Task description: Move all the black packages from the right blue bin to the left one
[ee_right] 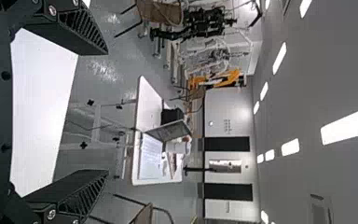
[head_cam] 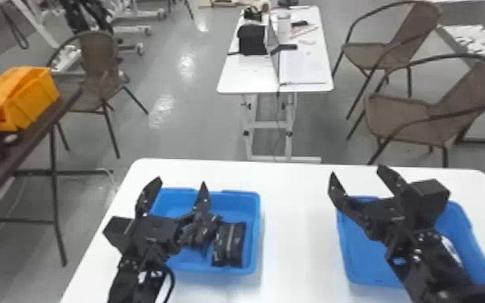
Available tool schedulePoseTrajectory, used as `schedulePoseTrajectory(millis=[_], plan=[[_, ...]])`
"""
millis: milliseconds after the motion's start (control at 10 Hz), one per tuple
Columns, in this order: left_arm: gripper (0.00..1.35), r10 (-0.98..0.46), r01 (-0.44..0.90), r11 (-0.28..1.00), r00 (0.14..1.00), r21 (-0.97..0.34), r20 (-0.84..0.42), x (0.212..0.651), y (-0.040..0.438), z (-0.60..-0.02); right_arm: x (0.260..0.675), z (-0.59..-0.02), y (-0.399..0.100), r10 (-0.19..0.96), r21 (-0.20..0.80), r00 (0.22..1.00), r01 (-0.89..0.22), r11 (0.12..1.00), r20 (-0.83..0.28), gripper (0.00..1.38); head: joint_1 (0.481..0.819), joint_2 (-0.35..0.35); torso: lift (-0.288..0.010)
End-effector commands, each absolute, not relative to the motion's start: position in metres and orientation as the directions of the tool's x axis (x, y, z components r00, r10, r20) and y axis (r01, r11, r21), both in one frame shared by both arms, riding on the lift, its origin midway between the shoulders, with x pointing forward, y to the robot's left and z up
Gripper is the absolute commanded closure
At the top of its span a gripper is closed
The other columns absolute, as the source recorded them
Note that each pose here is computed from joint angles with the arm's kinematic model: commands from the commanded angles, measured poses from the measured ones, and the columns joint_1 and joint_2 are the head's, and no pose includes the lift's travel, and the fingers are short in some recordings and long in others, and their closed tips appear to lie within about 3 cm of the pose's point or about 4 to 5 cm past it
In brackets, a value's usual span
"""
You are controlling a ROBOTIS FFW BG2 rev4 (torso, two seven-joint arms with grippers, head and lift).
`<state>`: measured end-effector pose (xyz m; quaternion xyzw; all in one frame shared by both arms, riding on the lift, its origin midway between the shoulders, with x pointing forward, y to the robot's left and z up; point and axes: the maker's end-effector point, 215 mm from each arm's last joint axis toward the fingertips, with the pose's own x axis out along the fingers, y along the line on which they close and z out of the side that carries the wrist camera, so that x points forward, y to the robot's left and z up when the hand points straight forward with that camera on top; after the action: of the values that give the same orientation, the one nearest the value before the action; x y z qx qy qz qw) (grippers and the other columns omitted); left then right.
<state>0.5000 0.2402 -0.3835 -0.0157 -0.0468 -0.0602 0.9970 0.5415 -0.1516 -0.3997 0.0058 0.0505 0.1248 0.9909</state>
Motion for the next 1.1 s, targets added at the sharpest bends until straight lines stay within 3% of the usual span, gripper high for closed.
schedulePoseTrajectory(millis=[0,600,1000], plan=[[0.11,-0.117,0.121,0.992,0.988,-0.034,0.104,0.500,0.239,-0.381,0.530,-0.425,-0.184,0.177,0.007,0.970,-0.178,0.984,-0.166,0.12,0.695,0.103,0.000],[0.12,-0.117,0.122,0.991,0.988,-0.046,0.101,0.498,0.238,-0.383,0.487,-0.490,-0.299,-0.073,-0.097,0.937,0.042,0.994,-0.341,0.12,0.695,-0.030,0.000],[0.12,-0.117,0.122,0.992,0.988,-0.044,0.105,0.497,0.238,-0.382,0.454,-0.535,-0.376,-0.212,-0.124,0.869,0.175,0.977,-0.447,0.12,0.695,-0.121,0.000]])
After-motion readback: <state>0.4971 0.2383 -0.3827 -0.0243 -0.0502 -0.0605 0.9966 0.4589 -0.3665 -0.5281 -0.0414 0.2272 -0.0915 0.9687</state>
